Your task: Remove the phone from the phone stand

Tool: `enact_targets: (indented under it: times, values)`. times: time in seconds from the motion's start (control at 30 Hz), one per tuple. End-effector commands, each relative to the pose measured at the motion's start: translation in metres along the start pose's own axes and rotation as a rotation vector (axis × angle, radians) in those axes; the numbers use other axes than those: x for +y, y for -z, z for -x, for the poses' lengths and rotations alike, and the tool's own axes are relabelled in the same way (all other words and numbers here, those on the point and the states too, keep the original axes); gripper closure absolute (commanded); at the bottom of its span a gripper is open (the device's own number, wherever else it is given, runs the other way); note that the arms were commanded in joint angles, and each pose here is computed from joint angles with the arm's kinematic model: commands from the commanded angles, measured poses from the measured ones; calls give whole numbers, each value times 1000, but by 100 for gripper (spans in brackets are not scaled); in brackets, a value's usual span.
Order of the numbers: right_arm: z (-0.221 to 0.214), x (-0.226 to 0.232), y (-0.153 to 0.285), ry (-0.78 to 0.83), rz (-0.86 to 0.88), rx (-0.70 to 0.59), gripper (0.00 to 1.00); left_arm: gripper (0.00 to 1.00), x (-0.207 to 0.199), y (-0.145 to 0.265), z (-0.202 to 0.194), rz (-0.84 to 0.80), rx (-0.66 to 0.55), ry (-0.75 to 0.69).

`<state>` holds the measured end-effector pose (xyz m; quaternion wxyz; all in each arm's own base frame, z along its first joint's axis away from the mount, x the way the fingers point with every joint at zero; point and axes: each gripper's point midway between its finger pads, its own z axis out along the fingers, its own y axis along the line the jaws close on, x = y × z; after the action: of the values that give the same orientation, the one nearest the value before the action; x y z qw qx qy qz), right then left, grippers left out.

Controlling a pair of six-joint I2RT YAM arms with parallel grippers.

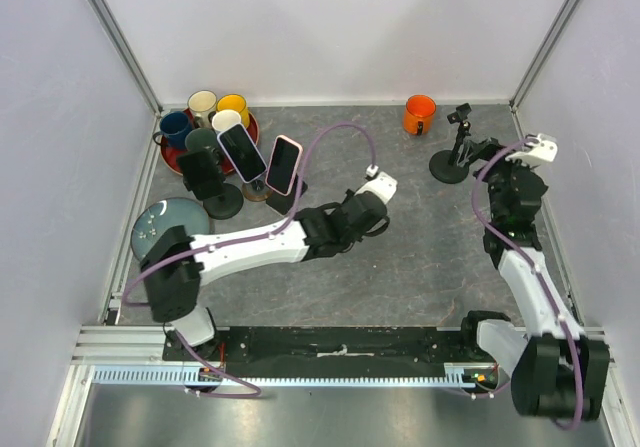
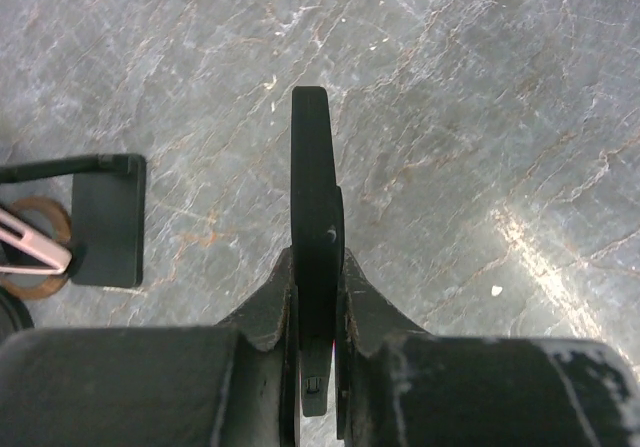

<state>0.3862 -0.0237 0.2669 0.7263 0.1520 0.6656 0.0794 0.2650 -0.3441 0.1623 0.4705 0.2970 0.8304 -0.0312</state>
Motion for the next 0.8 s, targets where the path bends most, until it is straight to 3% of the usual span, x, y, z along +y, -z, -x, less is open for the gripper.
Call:
enact_targets:
  times: [0.0,0.17,0.27,0.4,0.77]
  values:
    - [-25,5,38,-135,-42,164,2,98,-7,-17,35,32,-44,-47]
    - [-13,42,51,-269,45,206,2,98,-14,-44,39,87,-19,-124]
    - [0,57,58,-252,102,181,2,98,-20,-62,40,118,-6,-166]
    - [8,47,61,-175,40,176,2,96,-35,-86,35,117,16,-186]
    - [38,30,77,-49,-83,152,2,72,-66,-111,12,64,76,-183]
